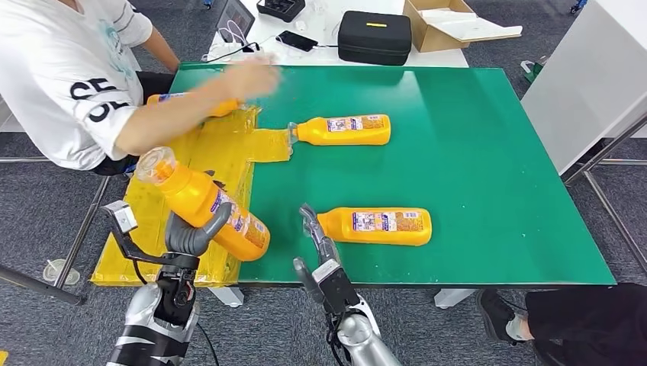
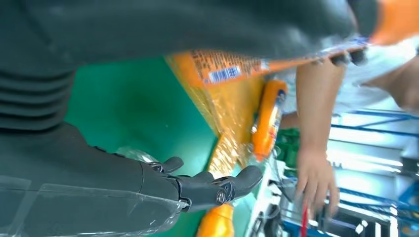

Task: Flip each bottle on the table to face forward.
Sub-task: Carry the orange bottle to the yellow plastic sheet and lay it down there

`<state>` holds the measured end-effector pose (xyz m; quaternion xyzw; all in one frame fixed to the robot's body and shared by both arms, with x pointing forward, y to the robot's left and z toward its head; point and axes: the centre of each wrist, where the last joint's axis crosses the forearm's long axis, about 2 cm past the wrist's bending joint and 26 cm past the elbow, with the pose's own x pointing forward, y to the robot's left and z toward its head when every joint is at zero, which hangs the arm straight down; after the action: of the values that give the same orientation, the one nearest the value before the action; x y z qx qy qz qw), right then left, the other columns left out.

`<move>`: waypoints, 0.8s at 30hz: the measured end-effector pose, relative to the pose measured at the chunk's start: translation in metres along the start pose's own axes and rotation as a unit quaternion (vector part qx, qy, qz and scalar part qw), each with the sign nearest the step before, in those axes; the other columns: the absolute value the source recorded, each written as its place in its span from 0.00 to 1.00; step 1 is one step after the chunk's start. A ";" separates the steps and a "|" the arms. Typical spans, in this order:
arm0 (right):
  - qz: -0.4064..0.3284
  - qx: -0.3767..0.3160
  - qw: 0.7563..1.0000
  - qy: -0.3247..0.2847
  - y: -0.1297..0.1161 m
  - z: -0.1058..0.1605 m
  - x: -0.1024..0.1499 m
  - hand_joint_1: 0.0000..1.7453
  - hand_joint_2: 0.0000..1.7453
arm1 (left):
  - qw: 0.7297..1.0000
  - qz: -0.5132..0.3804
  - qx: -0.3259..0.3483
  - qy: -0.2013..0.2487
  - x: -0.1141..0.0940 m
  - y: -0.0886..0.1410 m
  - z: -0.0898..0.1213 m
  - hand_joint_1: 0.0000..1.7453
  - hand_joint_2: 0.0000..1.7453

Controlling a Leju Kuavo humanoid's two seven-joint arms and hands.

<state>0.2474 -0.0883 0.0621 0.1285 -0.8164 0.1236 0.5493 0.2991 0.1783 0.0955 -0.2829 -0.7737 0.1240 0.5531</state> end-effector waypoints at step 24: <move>-0.038 -0.105 0.987 -0.113 -0.015 -0.024 0.050 0.00 0.00 | 0.650 -0.748 -0.119 -0.061 0.044 0.081 -0.091 1.00 1.00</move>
<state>0.2551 -0.0981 0.1185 0.1142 -0.8761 0.0005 0.4685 0.3977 0.2584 0.1221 0.3367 -0.7631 -0.4082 0.3710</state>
